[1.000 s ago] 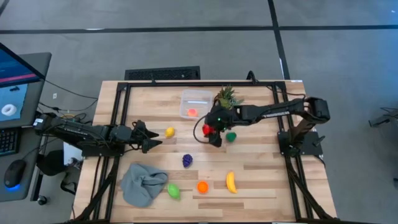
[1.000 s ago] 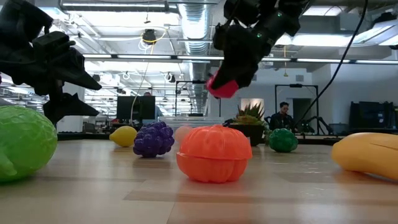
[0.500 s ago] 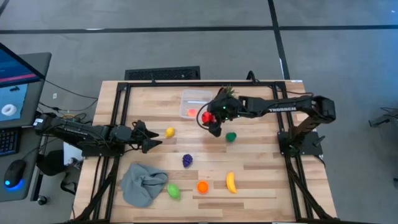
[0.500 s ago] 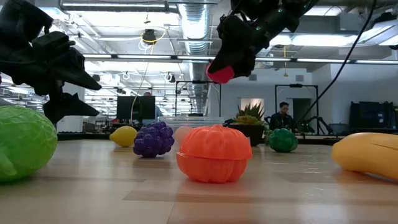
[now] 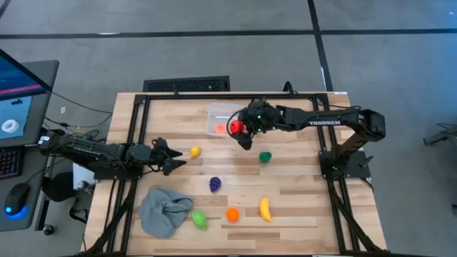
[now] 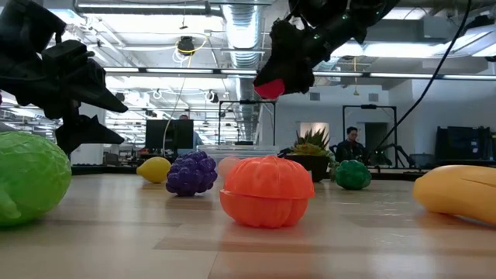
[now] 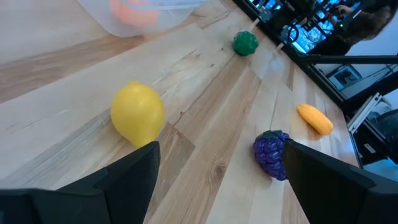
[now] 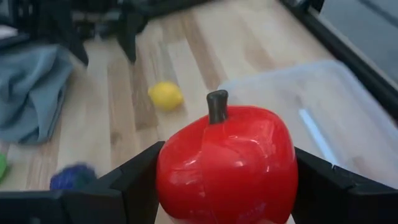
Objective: Pick and placing Produce into tupperware
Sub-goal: Put the red apple into the transparent container
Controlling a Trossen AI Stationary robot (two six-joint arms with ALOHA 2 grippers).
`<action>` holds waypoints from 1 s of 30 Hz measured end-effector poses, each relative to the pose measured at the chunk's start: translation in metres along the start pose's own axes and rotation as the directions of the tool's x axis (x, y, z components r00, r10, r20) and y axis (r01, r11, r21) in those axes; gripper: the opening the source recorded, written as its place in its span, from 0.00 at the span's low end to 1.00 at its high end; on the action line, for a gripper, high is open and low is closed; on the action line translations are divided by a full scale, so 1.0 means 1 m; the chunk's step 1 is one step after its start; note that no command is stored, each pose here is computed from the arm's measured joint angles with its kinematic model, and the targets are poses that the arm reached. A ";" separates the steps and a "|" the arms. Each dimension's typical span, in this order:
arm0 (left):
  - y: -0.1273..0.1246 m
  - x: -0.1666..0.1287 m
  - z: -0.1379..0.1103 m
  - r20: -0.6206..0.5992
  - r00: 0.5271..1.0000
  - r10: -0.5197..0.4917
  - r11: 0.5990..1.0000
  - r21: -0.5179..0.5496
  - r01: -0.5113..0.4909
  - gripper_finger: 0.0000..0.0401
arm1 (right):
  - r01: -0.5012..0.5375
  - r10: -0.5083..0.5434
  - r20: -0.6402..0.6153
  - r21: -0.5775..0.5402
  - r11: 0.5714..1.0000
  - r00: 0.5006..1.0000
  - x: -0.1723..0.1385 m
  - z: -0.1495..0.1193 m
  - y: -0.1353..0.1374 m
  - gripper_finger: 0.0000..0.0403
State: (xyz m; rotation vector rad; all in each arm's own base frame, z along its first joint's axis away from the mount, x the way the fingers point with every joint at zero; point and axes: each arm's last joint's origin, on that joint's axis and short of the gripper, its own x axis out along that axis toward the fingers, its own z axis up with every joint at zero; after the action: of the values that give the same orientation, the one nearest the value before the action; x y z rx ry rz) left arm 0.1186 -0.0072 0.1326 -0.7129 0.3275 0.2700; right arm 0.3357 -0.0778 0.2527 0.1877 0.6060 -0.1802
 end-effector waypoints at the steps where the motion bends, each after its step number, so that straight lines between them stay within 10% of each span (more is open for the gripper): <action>1: 0.000 0.000 0.000 0.000 1.000 0.000 1.000 0.000 0.000 0.81 | 0.002 -0.003 0.020 0.010 1.000 1.000 0.000 0.002 -0.001 0.74; 30: 0.000 0.000 0.000 0.006 1.000 0.007 1.000 0.009 -0.007 0.81 | 0.189 -0.205 0.065 0.186 0.964 0.977 0.057 -0.015 -0.020 0.74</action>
State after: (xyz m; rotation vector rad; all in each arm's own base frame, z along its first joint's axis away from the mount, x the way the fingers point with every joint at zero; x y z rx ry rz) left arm 0.1187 -0.0070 0.1324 -0.7017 0.3253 0.2770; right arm 0.3687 -0.1005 0.2051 0.2927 0.5240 -0.4346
